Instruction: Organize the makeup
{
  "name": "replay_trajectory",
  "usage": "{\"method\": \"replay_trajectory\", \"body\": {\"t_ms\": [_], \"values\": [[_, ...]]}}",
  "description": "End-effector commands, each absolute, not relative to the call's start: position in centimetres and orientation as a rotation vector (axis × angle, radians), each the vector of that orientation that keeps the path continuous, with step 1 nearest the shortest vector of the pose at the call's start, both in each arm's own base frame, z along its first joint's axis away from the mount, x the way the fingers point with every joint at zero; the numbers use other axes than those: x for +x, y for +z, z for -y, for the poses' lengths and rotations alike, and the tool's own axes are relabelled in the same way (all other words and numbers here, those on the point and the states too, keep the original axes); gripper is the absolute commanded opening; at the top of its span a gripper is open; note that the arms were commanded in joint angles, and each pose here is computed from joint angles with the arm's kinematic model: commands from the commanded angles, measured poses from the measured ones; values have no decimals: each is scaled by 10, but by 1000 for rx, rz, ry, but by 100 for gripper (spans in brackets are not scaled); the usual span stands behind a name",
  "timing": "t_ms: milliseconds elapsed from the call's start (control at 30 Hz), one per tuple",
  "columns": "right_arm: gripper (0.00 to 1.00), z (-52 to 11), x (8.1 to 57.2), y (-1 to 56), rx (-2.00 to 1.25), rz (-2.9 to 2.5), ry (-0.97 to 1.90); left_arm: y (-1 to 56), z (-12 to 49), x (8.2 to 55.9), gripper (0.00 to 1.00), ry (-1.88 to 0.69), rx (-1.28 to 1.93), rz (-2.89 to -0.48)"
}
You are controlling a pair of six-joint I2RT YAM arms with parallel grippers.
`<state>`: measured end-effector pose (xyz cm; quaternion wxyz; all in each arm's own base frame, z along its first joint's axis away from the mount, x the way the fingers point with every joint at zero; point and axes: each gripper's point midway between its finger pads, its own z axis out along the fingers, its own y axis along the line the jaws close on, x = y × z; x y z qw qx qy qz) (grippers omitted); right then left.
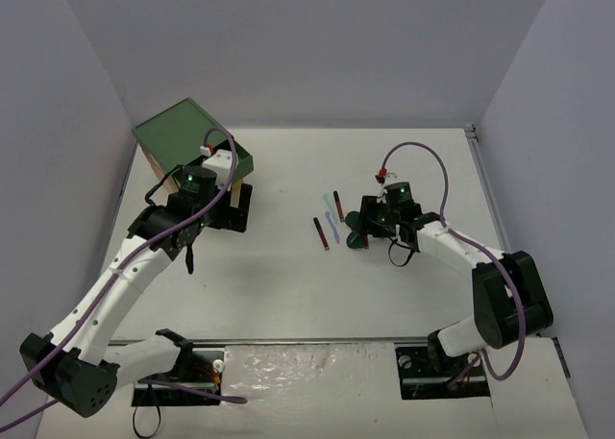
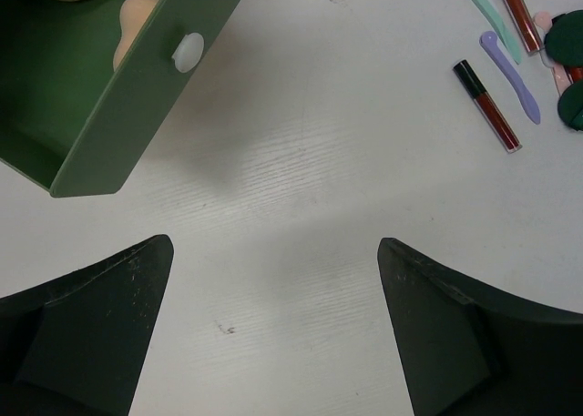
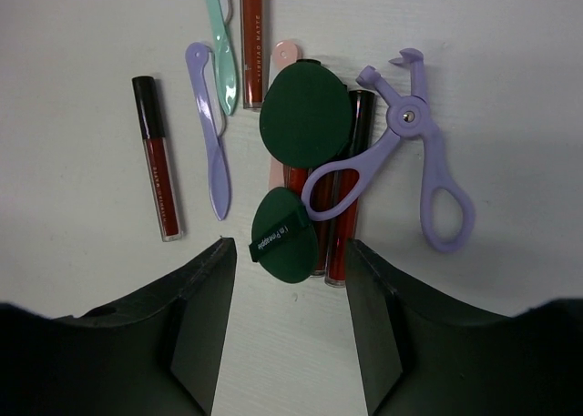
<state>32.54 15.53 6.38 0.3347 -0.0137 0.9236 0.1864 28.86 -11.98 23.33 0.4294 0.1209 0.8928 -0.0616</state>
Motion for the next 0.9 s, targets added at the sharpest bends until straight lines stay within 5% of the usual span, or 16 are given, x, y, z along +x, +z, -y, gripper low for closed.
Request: {"method": "replay_trajectory", "body": {"t_ms": [0, 867], "values": [[45, -171, 346, 80, -60, -2306, 544, 261, 123, 305, 94, -178, 250, -2116], [39, -166, 338, 48, -48, -2365, 514, 249, 125, 310, 94, -180, 262, -2164]]}}
